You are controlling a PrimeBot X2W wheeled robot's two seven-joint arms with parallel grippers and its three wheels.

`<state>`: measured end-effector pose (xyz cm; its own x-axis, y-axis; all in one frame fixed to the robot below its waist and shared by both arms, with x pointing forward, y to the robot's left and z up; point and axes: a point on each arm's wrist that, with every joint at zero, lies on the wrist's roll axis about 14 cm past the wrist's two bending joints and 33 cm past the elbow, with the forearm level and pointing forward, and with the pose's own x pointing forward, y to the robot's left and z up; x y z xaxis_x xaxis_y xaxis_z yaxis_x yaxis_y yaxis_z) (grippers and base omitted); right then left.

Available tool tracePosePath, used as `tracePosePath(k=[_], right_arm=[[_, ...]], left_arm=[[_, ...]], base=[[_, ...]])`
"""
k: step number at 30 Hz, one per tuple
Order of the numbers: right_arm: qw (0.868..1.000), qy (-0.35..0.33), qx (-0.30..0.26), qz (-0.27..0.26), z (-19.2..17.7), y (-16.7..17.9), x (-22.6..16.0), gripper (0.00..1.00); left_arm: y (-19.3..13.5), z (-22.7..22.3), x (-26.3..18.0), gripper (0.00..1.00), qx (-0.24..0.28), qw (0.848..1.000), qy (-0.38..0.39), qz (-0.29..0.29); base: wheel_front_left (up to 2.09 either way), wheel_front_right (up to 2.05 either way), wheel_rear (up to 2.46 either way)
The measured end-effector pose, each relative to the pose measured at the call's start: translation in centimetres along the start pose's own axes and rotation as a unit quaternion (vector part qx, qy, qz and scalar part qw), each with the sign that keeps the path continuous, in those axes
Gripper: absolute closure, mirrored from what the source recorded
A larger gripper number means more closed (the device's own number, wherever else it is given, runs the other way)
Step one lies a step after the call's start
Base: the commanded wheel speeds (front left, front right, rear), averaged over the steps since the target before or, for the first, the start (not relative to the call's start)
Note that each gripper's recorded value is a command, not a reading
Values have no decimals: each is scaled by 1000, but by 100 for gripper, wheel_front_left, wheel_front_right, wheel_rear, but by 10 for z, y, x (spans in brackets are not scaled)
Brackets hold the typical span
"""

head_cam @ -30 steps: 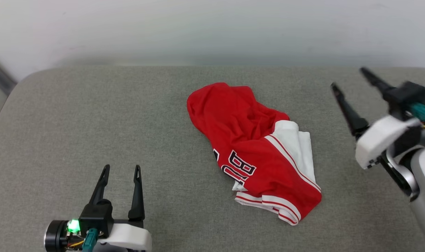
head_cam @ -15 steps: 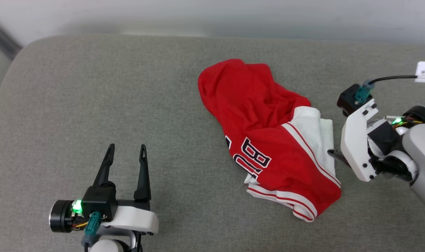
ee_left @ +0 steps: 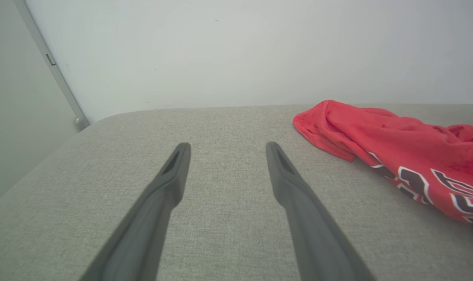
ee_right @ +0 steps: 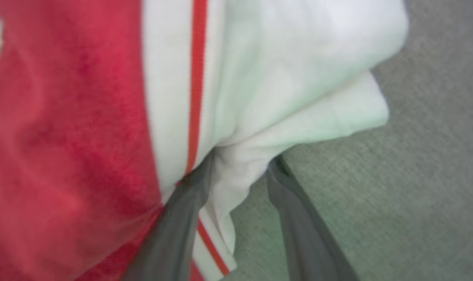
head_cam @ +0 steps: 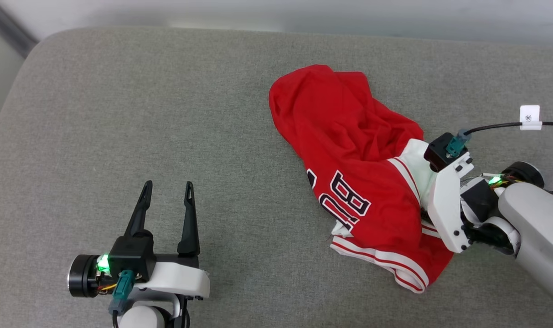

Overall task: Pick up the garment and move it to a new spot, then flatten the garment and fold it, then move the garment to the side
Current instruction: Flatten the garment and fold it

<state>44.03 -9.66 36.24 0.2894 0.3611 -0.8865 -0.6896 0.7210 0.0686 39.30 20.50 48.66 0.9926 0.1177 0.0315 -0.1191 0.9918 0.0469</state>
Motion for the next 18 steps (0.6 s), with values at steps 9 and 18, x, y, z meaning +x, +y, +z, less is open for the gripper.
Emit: tracePosePath(k=[9, 18], right_arm=[[974, -218, 51, -42, 53, -36, -71, 100], [946, -205, 202, -147, -61, -112, -107, 100]], left_arm=[[-3, 12, -11, 0, -3, 1000, -16, -5], [-13, 17, -13, 0, -6, 999, -24, -24]], base=[[0, 0, 0], [0, 0, 0]])
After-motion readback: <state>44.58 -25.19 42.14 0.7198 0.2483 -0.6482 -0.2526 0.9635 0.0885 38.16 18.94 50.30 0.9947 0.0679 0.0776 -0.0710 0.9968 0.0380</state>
